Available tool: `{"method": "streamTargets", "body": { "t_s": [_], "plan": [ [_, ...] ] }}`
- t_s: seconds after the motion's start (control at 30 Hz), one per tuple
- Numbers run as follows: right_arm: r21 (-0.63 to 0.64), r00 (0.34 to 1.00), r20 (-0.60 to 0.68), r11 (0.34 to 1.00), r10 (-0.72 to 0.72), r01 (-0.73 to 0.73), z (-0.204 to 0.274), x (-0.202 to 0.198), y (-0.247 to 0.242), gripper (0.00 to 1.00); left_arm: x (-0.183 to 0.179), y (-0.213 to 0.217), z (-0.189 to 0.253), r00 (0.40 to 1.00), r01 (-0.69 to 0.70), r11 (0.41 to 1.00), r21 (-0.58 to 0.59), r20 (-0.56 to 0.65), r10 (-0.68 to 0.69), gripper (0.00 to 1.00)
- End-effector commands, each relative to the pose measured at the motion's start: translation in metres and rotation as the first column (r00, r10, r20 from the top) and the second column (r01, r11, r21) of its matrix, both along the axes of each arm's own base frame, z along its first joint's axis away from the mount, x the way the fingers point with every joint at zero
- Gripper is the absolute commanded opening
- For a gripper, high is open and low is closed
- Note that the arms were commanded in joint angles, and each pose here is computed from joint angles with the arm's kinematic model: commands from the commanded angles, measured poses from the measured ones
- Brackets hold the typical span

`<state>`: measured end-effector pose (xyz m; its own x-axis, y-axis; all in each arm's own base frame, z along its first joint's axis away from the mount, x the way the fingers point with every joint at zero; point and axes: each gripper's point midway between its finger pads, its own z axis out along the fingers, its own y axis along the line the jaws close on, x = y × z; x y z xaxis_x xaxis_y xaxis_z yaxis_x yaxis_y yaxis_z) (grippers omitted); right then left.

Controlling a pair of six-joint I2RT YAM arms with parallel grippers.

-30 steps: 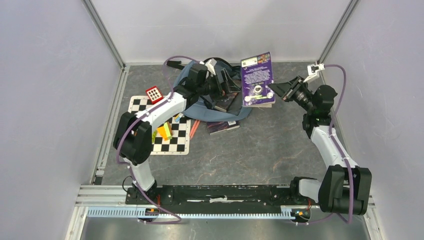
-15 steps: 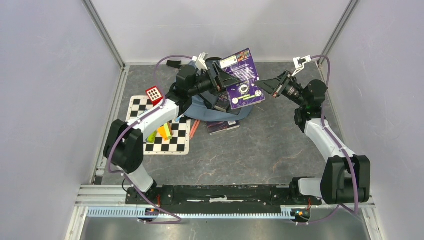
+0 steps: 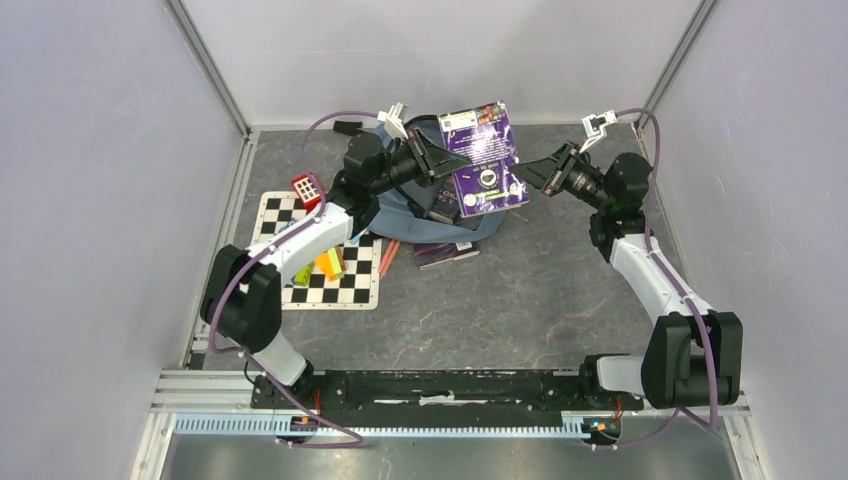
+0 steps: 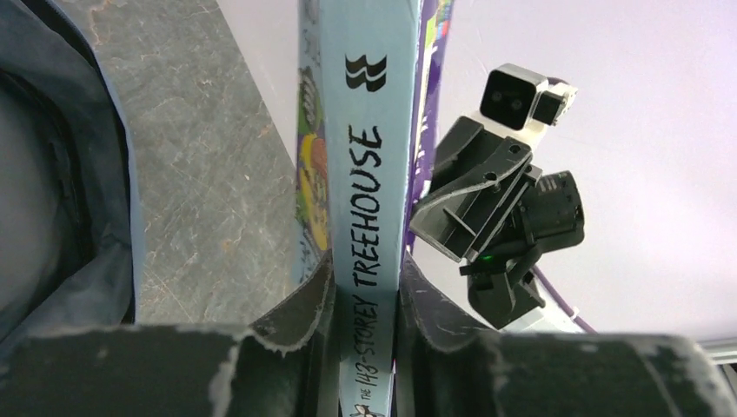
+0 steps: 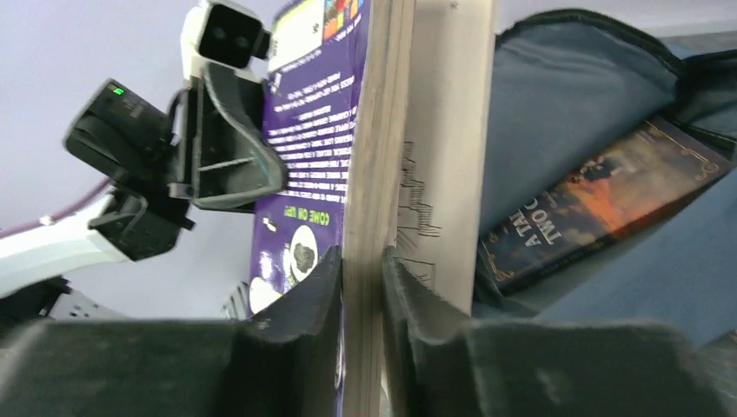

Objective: Pack the student bag
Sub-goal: Pick up the book from the center of the board.

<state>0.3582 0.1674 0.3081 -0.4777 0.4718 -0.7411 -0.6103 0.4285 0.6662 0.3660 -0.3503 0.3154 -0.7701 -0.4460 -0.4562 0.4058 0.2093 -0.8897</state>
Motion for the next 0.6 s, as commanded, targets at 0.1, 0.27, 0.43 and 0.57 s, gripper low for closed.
{"method": "streamTargets", "body": {
  "t_s": [0.1,0.27,0.43,0.57],
  "plan": [
    [-0.235,0.991,0.133,0.971,-0.016,0.047,0.007,0.018,-0.008,0.98,-0.029,0.017,0.058,0.987,0.020,0.998,-0.052,0.158,-0.012,0.02],
    [-0.209,0.986,0.123,0.975,0.109,-0.082,0.009,0.016,0.005,0.98,-0.044,0.021,0.073,0.973,0.061,0.998,-0.027,0.223,-0.053,0.02],
    [-0.062,0.944,0.204,0.966,0.260,-0.252,0.040,-0.011,0.023,0.98,-0.060,0.020,0.087,0.956,0.130,0.991,-0.017,0.267,-0.121,0.02],
    [0.106,0.884,0.239,0.894,0.403,-0.436,0.059,-0.050,0.034,0.98,-0.065,0.023,0.101,0.944,0.135,0.991,-0.026,0.307,-0.121,0.02]
  ]
}}
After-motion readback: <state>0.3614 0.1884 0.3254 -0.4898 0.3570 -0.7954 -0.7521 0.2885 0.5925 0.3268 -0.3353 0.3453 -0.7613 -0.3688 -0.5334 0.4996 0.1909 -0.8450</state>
